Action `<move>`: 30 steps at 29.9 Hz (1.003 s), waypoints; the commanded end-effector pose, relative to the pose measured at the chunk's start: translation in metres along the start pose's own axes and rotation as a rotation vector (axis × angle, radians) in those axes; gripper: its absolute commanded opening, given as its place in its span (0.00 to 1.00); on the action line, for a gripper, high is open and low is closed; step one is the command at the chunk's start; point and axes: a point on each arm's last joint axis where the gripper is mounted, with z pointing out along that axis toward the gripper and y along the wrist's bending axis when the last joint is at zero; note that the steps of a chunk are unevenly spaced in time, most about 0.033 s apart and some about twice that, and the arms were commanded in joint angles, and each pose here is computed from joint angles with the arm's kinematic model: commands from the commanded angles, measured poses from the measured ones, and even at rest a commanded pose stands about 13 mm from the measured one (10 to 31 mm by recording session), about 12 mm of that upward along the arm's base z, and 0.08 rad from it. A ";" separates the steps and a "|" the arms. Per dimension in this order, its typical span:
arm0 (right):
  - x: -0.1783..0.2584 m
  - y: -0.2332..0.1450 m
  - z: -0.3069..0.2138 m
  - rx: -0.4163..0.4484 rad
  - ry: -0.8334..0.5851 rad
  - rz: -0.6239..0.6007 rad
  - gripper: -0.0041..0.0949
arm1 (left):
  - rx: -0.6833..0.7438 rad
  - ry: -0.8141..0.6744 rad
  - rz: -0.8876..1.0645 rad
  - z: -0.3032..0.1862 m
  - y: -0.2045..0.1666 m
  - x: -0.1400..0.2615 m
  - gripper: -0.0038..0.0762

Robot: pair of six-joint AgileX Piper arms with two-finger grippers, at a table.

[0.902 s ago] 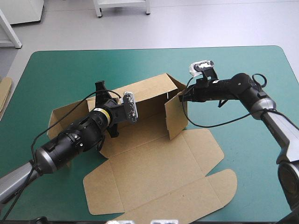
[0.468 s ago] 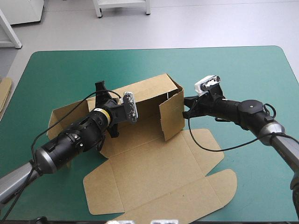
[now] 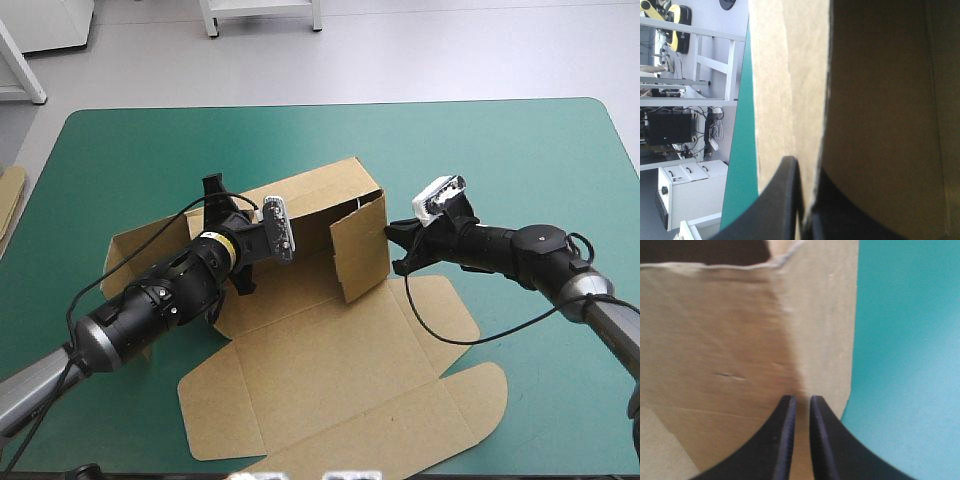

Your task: Fold the box

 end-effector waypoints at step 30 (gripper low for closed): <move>-0.024 0.030 0.003 0.077 -0.077 -0.101 0.65 | 0.039 -0.064 -0.106 -0.003 -0.004 -0.009 0.04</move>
